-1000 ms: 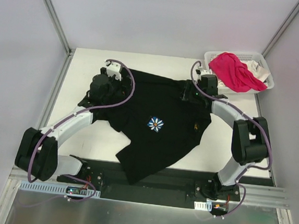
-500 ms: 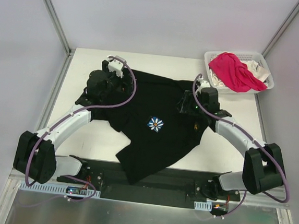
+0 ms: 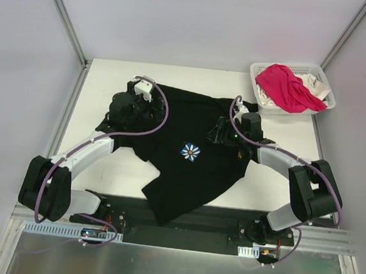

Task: Fold and stack the t-shirts
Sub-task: Flatten out the tshirt

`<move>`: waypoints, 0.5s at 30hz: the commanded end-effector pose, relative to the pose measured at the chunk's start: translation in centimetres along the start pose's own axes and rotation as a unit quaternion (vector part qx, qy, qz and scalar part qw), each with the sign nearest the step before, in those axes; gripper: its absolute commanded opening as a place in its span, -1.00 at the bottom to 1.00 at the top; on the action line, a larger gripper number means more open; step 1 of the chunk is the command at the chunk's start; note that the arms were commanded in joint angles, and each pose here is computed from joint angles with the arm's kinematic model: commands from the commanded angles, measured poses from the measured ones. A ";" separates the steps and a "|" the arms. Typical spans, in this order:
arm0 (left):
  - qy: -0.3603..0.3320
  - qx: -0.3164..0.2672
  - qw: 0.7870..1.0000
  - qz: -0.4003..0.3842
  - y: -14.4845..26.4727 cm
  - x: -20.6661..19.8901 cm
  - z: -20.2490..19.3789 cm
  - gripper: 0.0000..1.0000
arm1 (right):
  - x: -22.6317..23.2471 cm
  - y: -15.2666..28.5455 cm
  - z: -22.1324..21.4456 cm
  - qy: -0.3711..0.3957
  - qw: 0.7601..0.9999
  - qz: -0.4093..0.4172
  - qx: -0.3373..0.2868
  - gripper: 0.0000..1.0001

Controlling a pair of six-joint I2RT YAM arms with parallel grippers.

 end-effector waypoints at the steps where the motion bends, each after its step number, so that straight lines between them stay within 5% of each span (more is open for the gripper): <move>1: 0.018 0.008 0.999 0.028 -1.4 1.1 0.7 0.98 | 0.1 -1.3 2.5 -0.036 0.998 0.035 -0.025 0.47; 7: 0.046 0.084 0.991 0.089 -4.0 3.9 -1.4 0.98 | -1.2 -3.2 3.6 -0.079 0.996 0.048 -0.013 0.47; 15: 0.151 0.236 0.939 0.199 -5.2 7.4 -6.6 0.98 | -3.2 -4.1 3.3 -0.085 0.996 0.004 0.020 0.48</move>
Point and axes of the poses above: each gripper's point midway between its finger pads, its own y axis back along the fingers, its own x axis along the line the jaws close on, z = x × y, the point moved 6 cm from there along y, back along the fingers, and after that the axes turned 14 degrees about y, right-handed, at the moved point
